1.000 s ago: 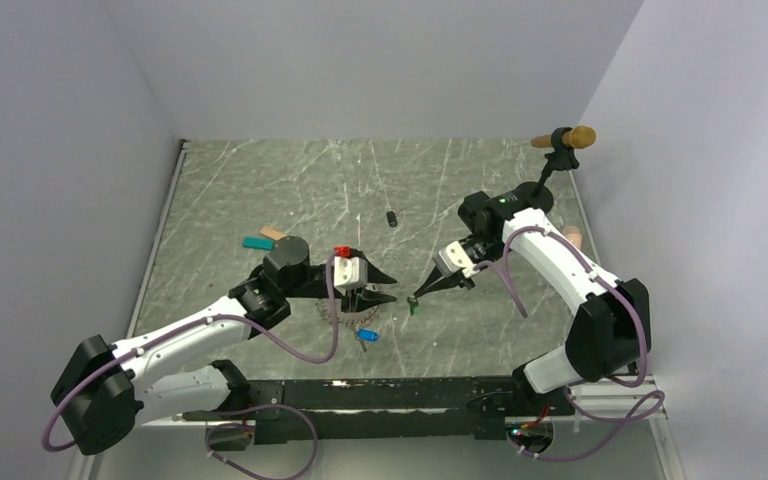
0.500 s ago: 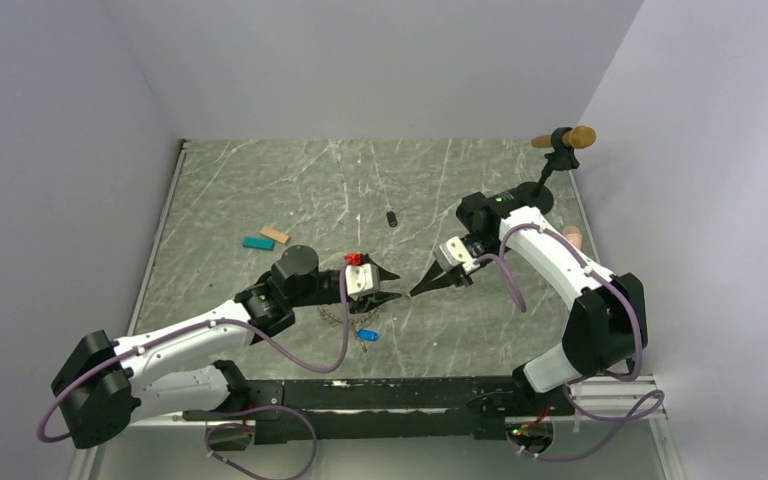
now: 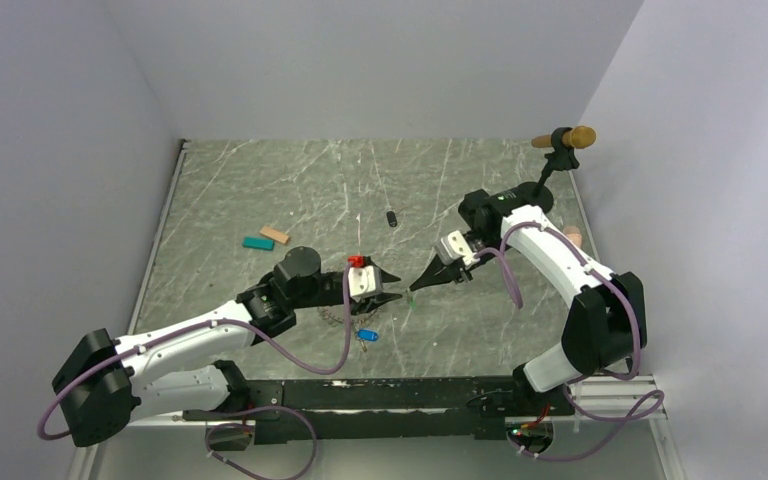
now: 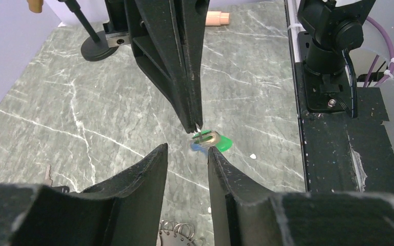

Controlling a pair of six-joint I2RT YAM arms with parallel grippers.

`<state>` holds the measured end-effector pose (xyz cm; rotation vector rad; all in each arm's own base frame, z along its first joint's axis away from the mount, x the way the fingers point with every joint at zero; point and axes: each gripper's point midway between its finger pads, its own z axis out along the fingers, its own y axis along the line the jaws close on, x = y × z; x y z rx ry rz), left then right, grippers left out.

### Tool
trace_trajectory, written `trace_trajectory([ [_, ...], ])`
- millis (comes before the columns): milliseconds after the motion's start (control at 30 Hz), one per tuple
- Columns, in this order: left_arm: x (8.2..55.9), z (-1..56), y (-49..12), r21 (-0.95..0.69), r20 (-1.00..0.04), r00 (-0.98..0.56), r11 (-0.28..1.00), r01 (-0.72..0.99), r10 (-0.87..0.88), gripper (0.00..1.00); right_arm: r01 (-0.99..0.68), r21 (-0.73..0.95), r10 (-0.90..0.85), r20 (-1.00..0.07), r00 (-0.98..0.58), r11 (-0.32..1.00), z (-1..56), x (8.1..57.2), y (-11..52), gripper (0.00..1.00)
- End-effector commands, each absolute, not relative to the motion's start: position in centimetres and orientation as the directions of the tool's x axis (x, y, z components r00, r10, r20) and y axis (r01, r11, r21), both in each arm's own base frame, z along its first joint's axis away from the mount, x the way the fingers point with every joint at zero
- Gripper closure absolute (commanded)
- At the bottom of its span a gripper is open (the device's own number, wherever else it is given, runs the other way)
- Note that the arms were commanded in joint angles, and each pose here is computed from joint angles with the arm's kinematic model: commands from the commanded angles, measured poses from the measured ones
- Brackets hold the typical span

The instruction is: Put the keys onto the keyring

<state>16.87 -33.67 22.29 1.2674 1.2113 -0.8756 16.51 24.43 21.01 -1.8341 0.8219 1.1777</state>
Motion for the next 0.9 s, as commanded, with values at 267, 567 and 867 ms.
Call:
trace_trajectory([
  [267, 16.70, 23.18, -34.46, 0.213, -0.974, 0.200, 0.129, 0.969, 0.108, 0.64, -0.853, -0.300, -0.038, -0.937, 0.348, -0.427, 22.62, 17.43, 25.10, 1.00],
  [567, 17.05, 23.30, -34.52, 0.200, -0.978, 0.187, 0.152, 0.968, 0.098, 0.69, -0.862, -0.284, -0.023, -0.946, 0.324, -0.420, 22.49, 17.47, 25.35, 1.00],
  [867, 16.85, 23.43, -34.68, 0.192, -0.980, 0.180, 0.143, 0.971, 0.090, 0.74, -0.868, -0.269, -0.024, -0.952, 0.307, -0.417, 22.28, 17.62, 25.54, 1.00],
])
